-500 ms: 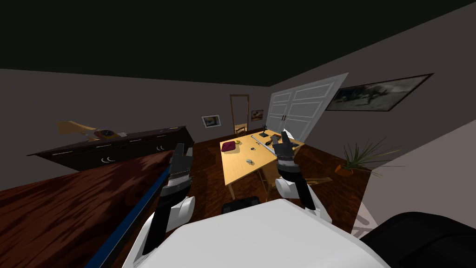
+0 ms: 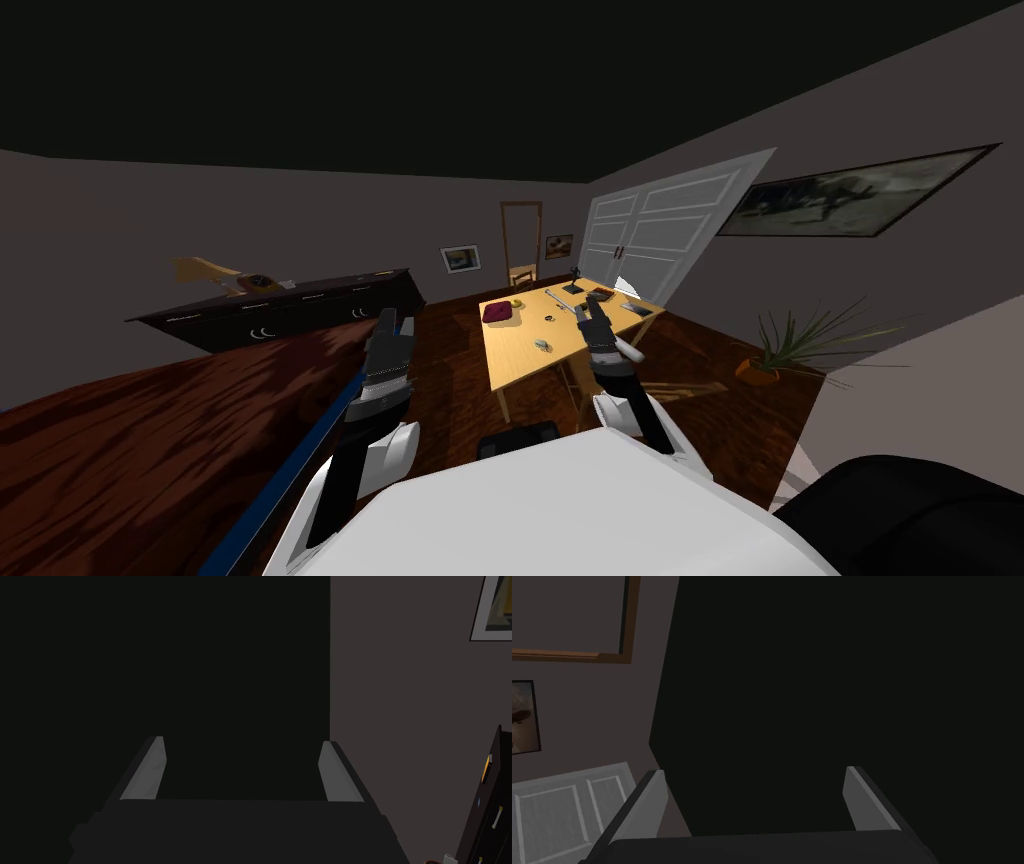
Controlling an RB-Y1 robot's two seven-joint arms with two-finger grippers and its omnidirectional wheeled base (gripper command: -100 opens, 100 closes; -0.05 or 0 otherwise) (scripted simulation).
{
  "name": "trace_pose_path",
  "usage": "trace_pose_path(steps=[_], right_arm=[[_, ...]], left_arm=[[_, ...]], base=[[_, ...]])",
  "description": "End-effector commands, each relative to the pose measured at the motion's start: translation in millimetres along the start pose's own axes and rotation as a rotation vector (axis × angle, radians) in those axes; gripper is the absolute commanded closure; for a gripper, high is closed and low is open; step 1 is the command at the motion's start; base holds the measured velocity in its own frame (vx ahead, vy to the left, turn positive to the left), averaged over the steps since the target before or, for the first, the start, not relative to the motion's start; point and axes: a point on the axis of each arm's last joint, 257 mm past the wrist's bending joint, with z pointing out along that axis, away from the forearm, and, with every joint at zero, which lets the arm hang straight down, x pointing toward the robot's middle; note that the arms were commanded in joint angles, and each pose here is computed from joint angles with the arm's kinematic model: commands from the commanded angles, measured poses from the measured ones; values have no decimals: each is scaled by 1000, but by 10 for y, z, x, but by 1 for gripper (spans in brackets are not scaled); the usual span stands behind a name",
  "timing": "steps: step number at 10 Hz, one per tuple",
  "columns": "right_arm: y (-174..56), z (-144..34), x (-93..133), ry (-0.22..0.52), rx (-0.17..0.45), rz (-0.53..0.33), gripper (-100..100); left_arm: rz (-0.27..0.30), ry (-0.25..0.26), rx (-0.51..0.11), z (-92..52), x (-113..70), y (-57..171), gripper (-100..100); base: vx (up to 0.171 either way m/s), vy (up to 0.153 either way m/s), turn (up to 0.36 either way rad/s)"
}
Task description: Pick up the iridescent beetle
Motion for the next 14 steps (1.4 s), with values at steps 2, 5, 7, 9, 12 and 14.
trace_pose_path(steps=[2,5,7,9,12,14], right_arm=[[-399,-182,147,72,95,-37,-100],[-676,-341,226,112,163,-59,-100],[-1047,-629,373,200,258,-110,-100],[-1309,-854,434,251,325,-140,-100],[-1630,-1163,475,307,410,-175,-100],[-1862,-1437,504,365,475,-213,-100]], left_arm=[[0,0,0,0,0,0,0],[0,0,0,0,0,0,0],[0,0,0,0,0,0,0],[0,0,0,0,0,0,0],[0,0,0,0,0,0,0],[0,0,0,0,0,0,0]], base=[[-48,62,118],[-27,52,59],[-28,69,155],[-14,68,80],[-8,63,94],[-3,67,108]])
